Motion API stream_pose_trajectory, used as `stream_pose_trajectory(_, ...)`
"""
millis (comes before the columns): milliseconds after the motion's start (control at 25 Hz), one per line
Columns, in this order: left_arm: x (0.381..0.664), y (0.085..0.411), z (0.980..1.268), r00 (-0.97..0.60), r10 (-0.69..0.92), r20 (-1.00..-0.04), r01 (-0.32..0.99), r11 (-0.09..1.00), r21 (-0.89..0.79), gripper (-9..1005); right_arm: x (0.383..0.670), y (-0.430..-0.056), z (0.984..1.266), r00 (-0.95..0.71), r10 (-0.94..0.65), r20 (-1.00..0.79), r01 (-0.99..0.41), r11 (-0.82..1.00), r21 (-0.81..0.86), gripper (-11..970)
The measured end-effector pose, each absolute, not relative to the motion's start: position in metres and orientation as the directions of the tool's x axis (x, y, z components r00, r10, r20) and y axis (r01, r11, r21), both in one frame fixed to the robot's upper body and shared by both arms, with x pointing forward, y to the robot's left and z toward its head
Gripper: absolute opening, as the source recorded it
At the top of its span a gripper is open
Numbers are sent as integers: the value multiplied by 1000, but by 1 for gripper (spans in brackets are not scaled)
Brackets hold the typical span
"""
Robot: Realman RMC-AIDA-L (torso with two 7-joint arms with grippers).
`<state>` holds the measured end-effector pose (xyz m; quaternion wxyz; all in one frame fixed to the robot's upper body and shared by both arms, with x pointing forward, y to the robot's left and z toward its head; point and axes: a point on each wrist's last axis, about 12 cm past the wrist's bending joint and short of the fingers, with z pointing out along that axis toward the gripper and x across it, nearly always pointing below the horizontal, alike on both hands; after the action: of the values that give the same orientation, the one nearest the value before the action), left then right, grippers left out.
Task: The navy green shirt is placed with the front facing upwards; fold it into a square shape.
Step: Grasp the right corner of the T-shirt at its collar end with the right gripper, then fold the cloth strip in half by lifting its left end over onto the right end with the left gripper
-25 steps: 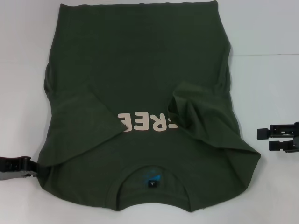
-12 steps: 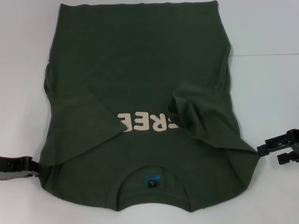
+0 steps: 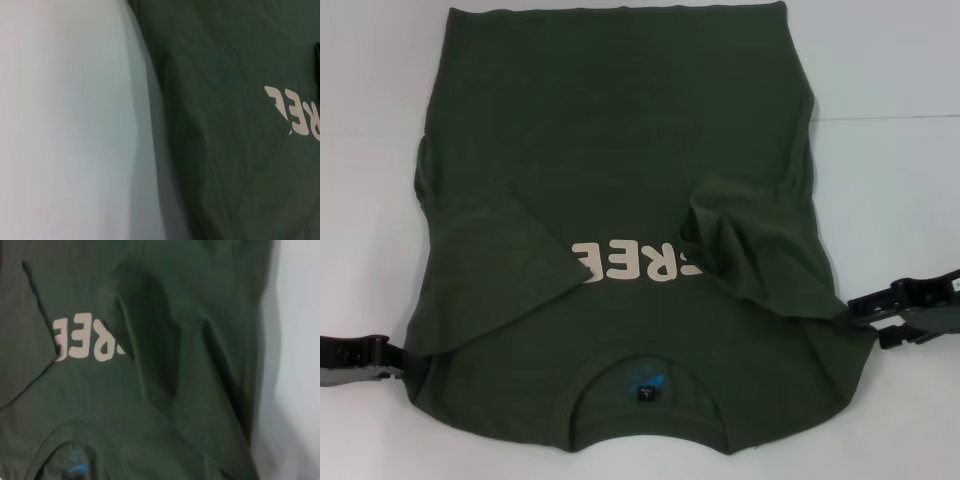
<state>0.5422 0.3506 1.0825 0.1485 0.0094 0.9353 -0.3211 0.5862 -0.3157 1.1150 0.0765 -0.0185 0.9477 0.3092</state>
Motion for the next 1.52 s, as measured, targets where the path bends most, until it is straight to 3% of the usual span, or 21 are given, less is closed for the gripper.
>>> stream_pose_trajectory(760,543,351,1083,-955,-82,-287,111,794,-597,29,592,-293,1103,-980,-35,-195,-141,816,560,812)
stream_pose_trajectory(1200,543,350,1082,-954,-84,-287,110,793,-599,30,591,-292,1100,-980,-45,-192,-145,824,548,334)
stream_pose_trajectory(1520,543,351,1082,-954,-87,-288,109,791,-602,29,592,-294,1102,-976,-62,-208,-168,822,544,95)
